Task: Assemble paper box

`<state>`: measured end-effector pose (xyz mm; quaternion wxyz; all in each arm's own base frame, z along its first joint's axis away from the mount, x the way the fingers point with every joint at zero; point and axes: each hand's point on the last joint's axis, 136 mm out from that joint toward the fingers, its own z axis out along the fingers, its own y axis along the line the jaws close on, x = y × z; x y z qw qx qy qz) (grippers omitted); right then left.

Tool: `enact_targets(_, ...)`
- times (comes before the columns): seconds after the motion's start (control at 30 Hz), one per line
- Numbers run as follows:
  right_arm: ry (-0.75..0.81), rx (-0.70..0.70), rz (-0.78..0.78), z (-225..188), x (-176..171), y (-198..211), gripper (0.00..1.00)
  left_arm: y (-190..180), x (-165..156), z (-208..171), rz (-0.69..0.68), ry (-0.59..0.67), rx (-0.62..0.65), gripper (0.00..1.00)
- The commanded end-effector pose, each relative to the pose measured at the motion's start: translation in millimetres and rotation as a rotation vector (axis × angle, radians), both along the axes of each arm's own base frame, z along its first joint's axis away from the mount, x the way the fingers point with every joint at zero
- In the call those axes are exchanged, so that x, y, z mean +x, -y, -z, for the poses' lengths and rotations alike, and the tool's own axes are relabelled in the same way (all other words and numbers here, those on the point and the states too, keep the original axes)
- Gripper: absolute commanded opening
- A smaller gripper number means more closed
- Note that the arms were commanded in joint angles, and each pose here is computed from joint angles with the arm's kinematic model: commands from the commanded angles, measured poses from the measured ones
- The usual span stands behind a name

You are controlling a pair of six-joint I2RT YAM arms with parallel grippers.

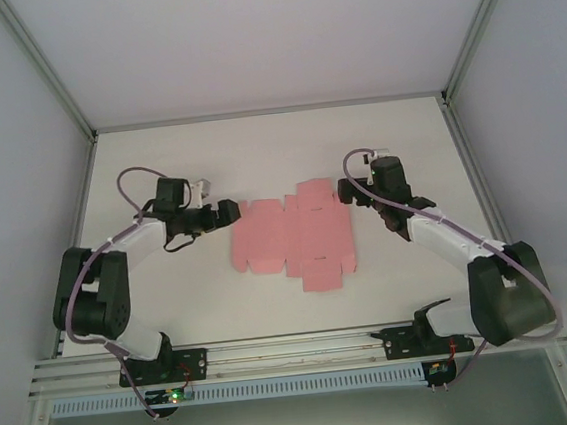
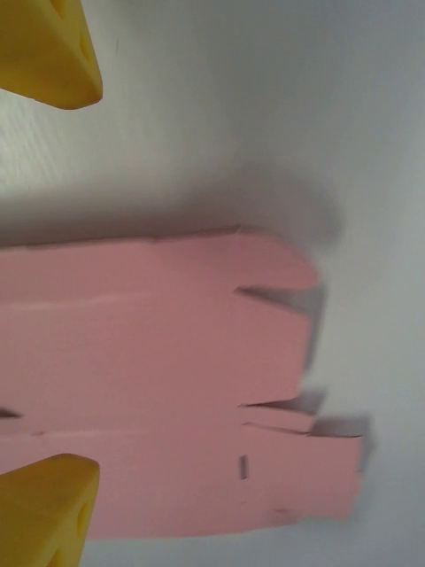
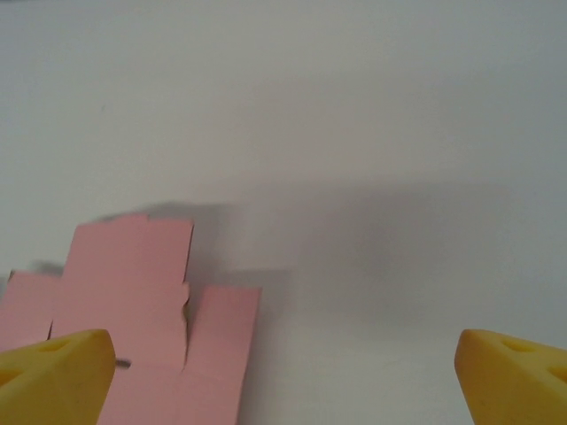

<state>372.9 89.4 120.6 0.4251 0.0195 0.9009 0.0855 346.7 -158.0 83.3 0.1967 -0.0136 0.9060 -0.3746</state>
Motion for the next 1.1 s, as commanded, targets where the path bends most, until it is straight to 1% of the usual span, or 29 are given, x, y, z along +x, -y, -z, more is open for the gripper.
enact_targets(0.0, -0.076, 0.071, -0.033, 14.1, -4.9, -17.4, 0.98, 27.9, -19.0, -3.0, 0.119, -0.097, -0.072, 1.00)
enact_targets(0.07, -0.082, 0.071, -0.030, 17.3, -3.5, -17.7, 0.98, 34.1, -20.8, 4.6, 0.140, -0.124, -0.067, 0.99)
enact_targets(0.13, -0.088, 0.073, -0.024, 19.1, -2.9, -16.5, 0.98, 38.9, -23.4, 12.0, 0.161, -0.160, -0.057, 0.95)
enact_targets(0.17, -0.086, 0.074, -0.032, 18.7, -3.1, -18.5, 0.98, 41.0, -23.8, 14.7, 0.169, -0.167, -0.050, 0.94)
enact_targets(0.3, -0.087, 0.085, -0.034, 20.2, -3.9, -19.8, 0.98, 52.6, -23.2, 19.0, 0.203, -0.178, -0.070, 0.92)
enact_targets(0.37, -0.096, 0.090, -0.034, 23.8, -5.8, -20.1, 0.98, 57.1, -23.2, 20.2, 0.218, -0.191, -0.074, 0.87)
enact_targets(0.43, -0.097, 0.099, -0.035, 26.0, -6.5, -21.1, 0.98, 61.0, -21.6, 20.4, 0.226, -0.187, -0.083, 0.79)
enact_targets(0.5, -0.101, 0.110, -0.037, 28.5, -7.4, -22.6, 0.98, 65.4, -19.1, 18.7, 0.229, -0.178, -0.103, 0.62)
enact_targets(0.57, -0.113, 0.115, -0.041, 32.3, -9.5, -23.4, 0.98, 66.2, -15.2, 17.2, 0.221, -0.174, -0.108, 0.40)
enact_targets(0.63, -0.118, 0.114, -0.040, 34.3, -10.9, -23.0, 0.98, 65.1, -12.4, 16.5, 0.216, -0.161, -0.095, 0.23)
enact_targets(0.7, -0.115, 0.115, -0.040, 32.9, -12.0, -22.7, 0.98, 63.1, -10.9, 15.0, 0.213, -0.145, -0.079, 0.03)
enact_targets(0.73, -0.115, 0.116, -0.039, 32.8, -12.8, -21.8, 0.98, 63.0, -10.6, 13.2, 0.212, -0.134, -0.074, 0.00)
enact_targets(0.83, -0.101, 0.129, -0.052, 27.6, -15.0, -22.4, 0.98, 65.0, -11.0, -0.1, 0.233, -0.071, -0.095, 0.00)
enact_targets(0.9, -0.094, 0.157, -0.074, 23.8, -17.7, -23.8, 0.98, 66.6, -11.8, -13.3, 0.249, -0.003, -0.115, 0.00)
enact_targets(1.0, -0.093, 0.256, -0.130, 17.2, -25.0, -27.0, 0.98, 70.2, -13.7, -37.4, 0.270, 0.102, -0.163, 0.00)
enact_targets(1.07, -0.071, 0.339, -0.176, 8.1, -30.4, -29.1, 0.98, 70.6, -14.5, -53.2, 0.260, 0.162, -0.193, 0.00)
